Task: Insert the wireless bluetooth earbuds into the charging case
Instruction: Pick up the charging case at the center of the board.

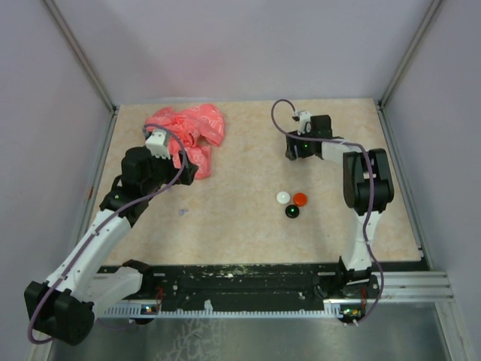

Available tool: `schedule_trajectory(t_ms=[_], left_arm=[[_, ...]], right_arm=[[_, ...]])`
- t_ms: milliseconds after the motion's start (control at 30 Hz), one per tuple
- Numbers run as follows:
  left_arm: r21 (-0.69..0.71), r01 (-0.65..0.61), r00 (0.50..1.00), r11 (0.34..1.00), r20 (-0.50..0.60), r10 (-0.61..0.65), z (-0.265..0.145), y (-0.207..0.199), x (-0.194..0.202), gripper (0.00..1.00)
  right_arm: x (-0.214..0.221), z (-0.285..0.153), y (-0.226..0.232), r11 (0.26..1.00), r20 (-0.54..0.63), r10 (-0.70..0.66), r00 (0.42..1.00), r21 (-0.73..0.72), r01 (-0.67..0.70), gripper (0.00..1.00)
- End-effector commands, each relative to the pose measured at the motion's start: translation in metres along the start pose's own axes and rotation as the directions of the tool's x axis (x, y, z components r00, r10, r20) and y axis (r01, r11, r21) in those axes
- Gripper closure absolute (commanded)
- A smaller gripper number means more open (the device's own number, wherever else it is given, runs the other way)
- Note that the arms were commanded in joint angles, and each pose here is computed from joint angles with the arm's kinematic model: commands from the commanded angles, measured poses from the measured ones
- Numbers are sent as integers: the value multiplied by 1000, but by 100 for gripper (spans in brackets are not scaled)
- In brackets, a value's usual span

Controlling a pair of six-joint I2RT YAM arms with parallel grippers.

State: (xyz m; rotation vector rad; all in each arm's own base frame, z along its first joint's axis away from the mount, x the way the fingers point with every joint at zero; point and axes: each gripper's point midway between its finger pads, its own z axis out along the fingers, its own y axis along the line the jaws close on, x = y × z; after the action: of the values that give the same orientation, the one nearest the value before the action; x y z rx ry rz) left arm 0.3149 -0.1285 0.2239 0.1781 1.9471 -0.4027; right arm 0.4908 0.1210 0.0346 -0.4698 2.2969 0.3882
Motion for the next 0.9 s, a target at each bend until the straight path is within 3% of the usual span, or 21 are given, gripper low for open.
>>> schedule_trajectory(t_ms=[0, 600, 867], left_arm=[[13, 13, 999, 1000, 44, -14, -1, -2, -17, 0], [33, 36, 999, 999, 37, -38, 1, -2, -16, 0], [65, 70, 997, 995, 23, -71, 3, -3, -15, 0]], right_arm=[[-29, -9, -8, 995, 76, -47, 996, 89, 40, 33], [-14, 17, -7, 984, -11, -109, 994, 137, 110, 44], [-16, 17, 4, 983, -2, -146, 989, 115, 146, 54]])
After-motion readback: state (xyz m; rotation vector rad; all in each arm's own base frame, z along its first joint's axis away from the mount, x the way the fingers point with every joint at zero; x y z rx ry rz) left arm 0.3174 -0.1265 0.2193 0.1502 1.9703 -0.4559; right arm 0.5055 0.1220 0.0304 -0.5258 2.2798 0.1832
